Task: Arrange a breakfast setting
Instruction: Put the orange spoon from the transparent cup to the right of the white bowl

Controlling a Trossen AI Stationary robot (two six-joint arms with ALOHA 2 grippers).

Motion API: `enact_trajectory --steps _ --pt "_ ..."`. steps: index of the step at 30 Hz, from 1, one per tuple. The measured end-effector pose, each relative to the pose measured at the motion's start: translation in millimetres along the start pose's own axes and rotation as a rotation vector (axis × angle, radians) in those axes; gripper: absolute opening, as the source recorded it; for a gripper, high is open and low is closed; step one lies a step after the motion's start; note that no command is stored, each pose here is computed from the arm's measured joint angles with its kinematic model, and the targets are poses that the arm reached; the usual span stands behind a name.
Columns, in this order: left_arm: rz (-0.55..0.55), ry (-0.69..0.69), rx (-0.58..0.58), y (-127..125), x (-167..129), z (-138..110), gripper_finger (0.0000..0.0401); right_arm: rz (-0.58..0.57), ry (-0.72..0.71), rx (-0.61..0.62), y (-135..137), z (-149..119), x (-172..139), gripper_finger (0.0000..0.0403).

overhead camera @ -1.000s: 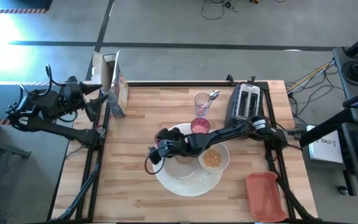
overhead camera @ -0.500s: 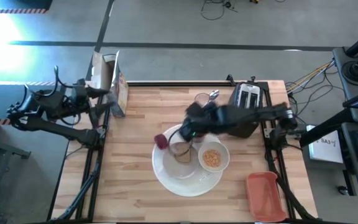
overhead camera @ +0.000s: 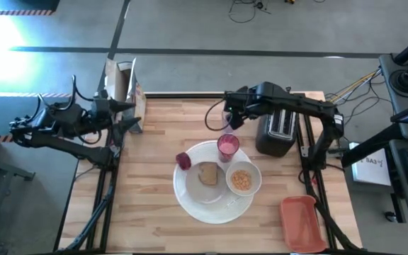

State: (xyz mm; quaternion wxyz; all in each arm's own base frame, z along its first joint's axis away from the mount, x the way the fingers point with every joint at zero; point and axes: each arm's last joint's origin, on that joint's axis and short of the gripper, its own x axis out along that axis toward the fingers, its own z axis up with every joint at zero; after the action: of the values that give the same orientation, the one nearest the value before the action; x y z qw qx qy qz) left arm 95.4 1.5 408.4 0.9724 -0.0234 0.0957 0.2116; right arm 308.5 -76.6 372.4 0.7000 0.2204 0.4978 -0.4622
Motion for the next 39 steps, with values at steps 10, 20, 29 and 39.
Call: enact_trajectory --steps 10,20,29,39 --pt "0.002 -0.017 -0.006 1.9 -3.0 1.3 0.0236 0.019 0.203 0.022 -28.3 14.5 48.5 0.0341" --pt "0.002 -0.024 0.026 3.3 -5.2 1.5 0.0236 0.186 0.138 0.034 -38.9 39.1 62.2 0.0334" --pt "0.002 -0.036 0.049 6.4 -10.1 1.5 0.0236 0.157 0.155 0.101 -59.6 48.3 74.5 0.0333" --pt "0.003 -0.03 0.052 8.2 -12.6 0.2 0.0236 0.259 0.192 0.152 -66.1 51.9 97.8 0.0333"
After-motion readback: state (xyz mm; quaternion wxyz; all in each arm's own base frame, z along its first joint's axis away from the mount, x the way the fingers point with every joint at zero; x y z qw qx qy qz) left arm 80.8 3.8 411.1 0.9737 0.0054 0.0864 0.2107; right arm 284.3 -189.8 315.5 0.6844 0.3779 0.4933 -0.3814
